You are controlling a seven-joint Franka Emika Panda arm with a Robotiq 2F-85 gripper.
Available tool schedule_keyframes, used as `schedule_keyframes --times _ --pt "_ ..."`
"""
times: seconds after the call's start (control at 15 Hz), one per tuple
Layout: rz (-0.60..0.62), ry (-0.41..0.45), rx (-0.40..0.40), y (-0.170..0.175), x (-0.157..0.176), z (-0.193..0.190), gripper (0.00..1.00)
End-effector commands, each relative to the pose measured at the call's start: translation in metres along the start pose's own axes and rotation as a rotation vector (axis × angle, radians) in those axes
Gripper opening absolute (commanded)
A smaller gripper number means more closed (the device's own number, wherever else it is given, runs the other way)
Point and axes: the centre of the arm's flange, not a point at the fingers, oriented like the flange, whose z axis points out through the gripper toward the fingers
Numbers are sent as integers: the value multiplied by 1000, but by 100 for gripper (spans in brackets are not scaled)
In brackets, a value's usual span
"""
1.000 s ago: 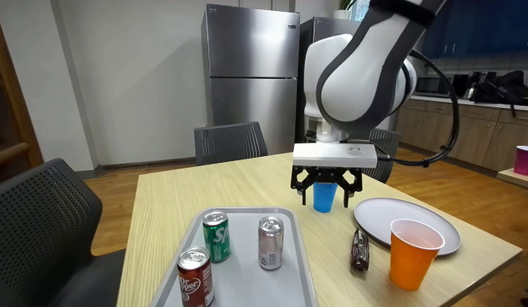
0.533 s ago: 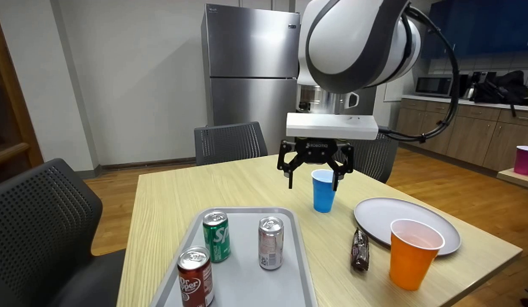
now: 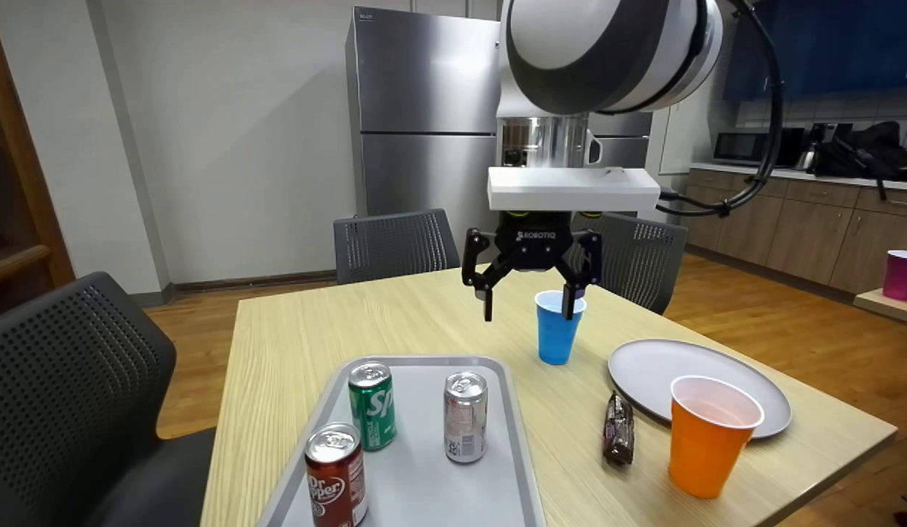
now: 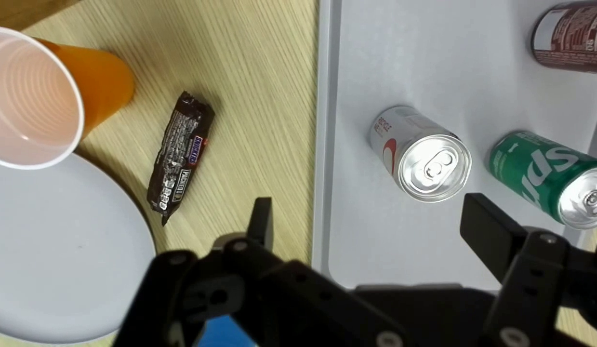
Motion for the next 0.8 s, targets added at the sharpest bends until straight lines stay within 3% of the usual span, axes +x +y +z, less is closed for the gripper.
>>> schedule_keyframes --times 0.0,0.73 --pt "-1 -1 0 0 0 0 100" --pt "-13 -12 -1 0 -2 2 100"
